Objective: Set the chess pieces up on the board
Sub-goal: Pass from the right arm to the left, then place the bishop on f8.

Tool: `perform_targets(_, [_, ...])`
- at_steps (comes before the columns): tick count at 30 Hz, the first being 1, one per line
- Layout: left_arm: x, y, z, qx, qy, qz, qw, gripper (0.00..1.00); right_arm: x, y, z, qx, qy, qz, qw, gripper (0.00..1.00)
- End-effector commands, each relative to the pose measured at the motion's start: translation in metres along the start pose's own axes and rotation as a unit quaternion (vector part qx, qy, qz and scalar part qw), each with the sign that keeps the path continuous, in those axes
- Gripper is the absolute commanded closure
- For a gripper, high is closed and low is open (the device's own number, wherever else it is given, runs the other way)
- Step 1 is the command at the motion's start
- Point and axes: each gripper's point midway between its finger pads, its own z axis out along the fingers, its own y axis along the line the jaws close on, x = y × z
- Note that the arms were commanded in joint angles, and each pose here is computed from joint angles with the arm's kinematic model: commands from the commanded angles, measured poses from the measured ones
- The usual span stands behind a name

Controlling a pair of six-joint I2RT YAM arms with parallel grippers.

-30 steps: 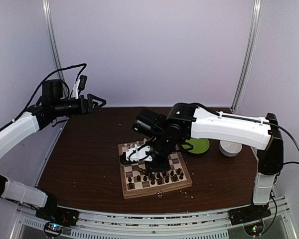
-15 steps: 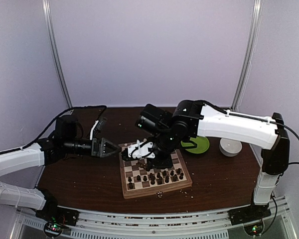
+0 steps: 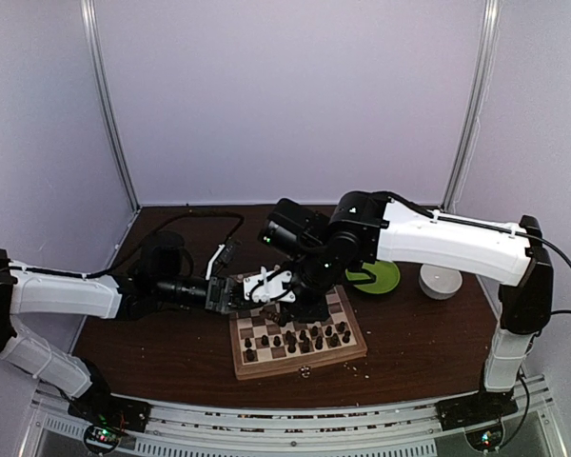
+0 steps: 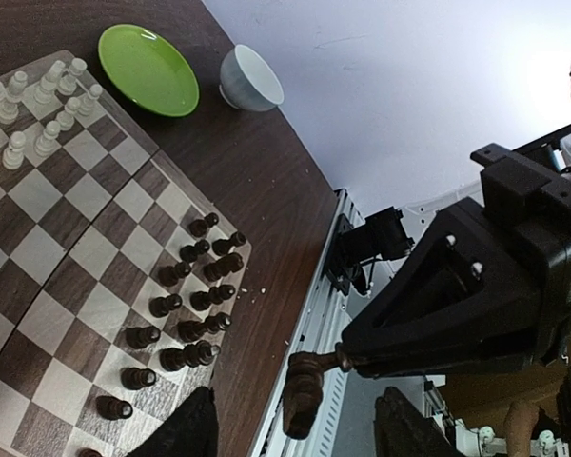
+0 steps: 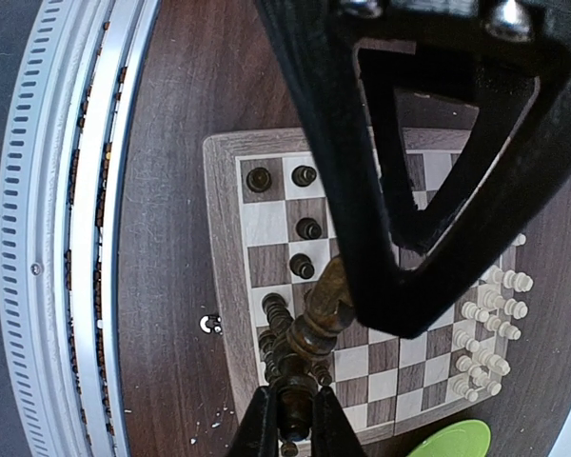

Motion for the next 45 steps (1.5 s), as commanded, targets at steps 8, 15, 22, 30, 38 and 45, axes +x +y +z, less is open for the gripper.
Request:
perform_targets(8, [-0.002,-0.026,0.007,0.056,0.009,0.033,0.998,0.56,-0.003,-0.012,-0.013,0.027,-0.011,0.010,1.000,0.91])
perform_targets(15, [0.005,-0.023,0.009,0.050,0.023,0.034,0.998,0.67,-0.006,-0.013,-0.012,0.027,-0.012,0.012,1.000,0.92])
perform_targets(22, [0.004,-0.020,0.013,0.046,0.029,0.030,0.998,0.73,-0.007,-0.013,-0.011,0.025,-0.013,0.012,1.000,0.91])
perform_targets(30, [0.004,-0.020,0.016,0.048,0.032,0.031,0.998,0.90,-0.005,-0.011,-0.009,0.022,-0.010,0.013,1.000,0.91])
perform_targets(38, [-0.002,-0.008,-0.019,-0.116,0.064,0.096,0.987,1.00,0.001,0.002,0.014,-0.012,0.001,0.009,1.000,0.91])
perform_targets(45, [-0.020,0.018,-0.084,-0.309,0.051,0.126,0.941,1.00,-0.003,0.013,0.044,-0.058,0.009,0.009,0.998,0.91])
